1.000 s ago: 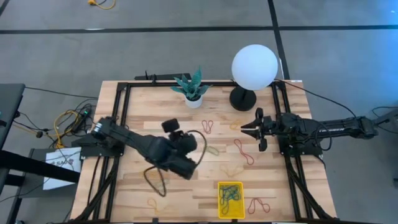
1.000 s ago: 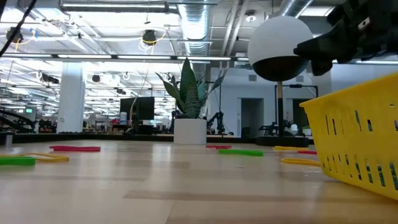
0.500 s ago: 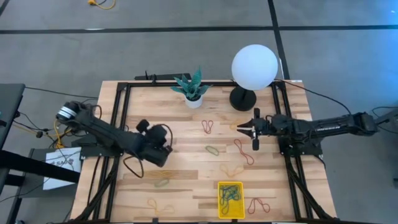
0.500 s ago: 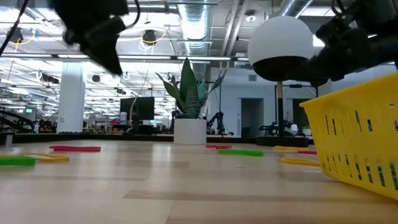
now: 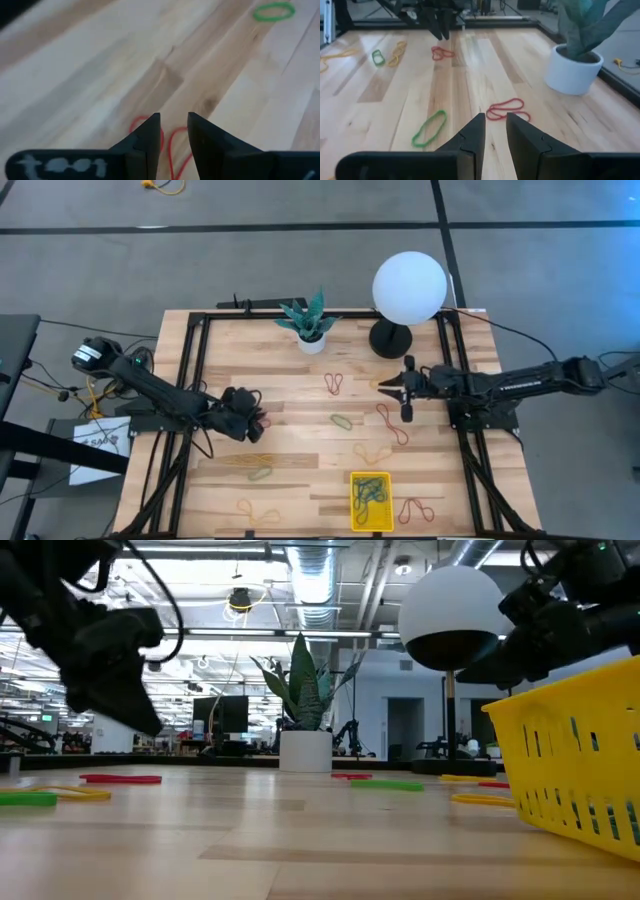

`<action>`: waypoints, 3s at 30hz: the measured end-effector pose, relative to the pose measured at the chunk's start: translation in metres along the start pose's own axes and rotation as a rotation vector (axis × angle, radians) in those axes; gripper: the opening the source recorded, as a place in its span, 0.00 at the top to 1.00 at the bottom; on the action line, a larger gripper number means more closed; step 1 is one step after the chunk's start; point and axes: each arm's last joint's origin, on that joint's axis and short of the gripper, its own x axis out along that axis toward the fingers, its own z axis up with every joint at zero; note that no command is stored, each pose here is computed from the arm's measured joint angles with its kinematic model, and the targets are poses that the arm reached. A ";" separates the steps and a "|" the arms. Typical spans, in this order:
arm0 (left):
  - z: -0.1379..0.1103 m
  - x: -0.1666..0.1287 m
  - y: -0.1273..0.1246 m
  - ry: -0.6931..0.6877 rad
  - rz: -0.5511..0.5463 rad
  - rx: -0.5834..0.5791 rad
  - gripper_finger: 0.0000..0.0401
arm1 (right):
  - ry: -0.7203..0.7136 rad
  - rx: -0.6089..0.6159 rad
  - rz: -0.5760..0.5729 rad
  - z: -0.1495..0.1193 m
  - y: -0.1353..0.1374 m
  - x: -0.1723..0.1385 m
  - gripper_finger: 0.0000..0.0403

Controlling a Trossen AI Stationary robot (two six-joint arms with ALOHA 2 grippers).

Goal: Pick and place rubber bands into bin
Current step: Put the red rubber band into the yellow basket

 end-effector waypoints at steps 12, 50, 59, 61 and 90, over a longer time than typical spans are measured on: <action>-0.012 -0.001 0.010 0.192 0.025 0.111 0.78 | 0.042 -0.003 0.004 -0.006 0.001 0.007 0.82; 0.001 0.010 -0.029 0.029 0.031 0.054 1.00 | -0.168 0.103 0.140 0.030 0.010 0.007 0.82; 0.074 -0.035 -0.130 -0.332 -0.404 0.208 1.00 | -0.224 0.146 0.426 0.064 0.050 -0.003 0.82; 0.078 -0.035 -0.154 -0.332 -0.480 0.293 1.00 | -0.236 0.137 0.497 0.069 0.062 -0.008 0.82; 0.058 0.129 -0.316 -0.113 -0.544 0.516 1.00 | -0.237 0.074 0.545 0.054 0.149 -0.080 0.82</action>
